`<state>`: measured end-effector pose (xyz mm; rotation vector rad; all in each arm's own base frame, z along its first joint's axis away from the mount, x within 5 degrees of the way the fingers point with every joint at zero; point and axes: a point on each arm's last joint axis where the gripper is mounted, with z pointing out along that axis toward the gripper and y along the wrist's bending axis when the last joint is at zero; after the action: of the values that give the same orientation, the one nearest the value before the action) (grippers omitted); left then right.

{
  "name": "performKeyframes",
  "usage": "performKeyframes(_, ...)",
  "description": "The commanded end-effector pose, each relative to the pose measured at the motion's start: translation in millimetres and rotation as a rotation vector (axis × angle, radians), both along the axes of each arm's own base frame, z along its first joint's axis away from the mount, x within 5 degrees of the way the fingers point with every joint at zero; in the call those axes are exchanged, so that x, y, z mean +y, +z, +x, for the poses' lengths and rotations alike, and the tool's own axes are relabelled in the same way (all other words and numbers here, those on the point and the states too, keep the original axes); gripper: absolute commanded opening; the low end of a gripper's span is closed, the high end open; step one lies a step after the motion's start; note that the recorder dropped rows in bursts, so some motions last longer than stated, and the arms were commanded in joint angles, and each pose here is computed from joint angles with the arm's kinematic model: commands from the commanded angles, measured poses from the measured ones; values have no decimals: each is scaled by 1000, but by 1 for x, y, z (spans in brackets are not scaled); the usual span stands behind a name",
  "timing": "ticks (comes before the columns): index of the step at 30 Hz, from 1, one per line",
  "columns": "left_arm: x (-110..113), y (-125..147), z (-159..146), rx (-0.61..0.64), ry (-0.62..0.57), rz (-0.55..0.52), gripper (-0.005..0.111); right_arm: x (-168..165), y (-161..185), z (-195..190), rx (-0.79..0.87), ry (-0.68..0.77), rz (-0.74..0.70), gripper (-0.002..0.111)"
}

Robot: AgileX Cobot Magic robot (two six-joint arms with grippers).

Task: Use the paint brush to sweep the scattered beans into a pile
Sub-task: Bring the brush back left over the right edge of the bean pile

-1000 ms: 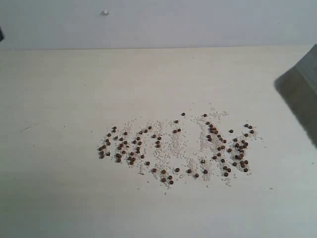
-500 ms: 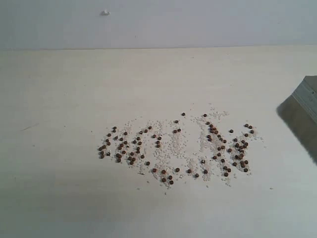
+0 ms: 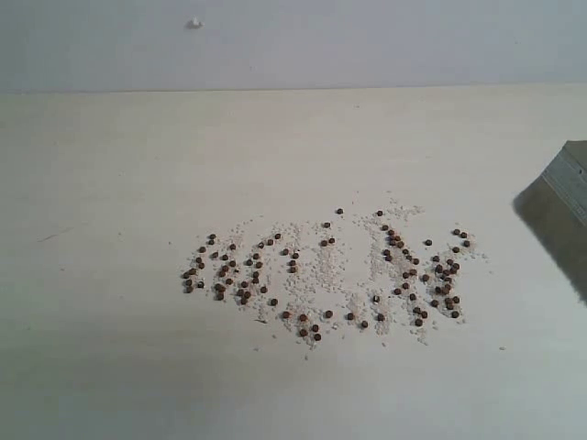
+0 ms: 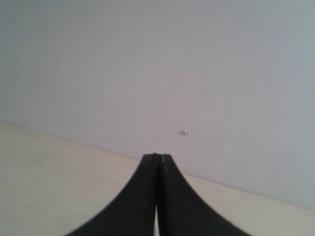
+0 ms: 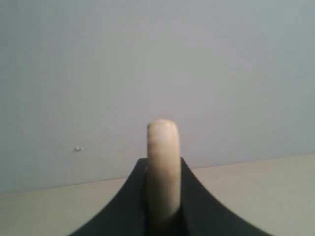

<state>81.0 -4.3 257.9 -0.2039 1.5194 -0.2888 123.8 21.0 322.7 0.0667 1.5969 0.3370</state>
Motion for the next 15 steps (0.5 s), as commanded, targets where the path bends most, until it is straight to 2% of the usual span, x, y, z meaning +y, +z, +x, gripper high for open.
performKeyframes(1, 0, 0, -1, -2, 3, -11, 0, 1, -2, -1, 1, 14, 3, 0)
performKeyframes(15, 0, 0, -1, -2, 3, -11, 0, 0, -14, -12, 0, 20, 27, 0)
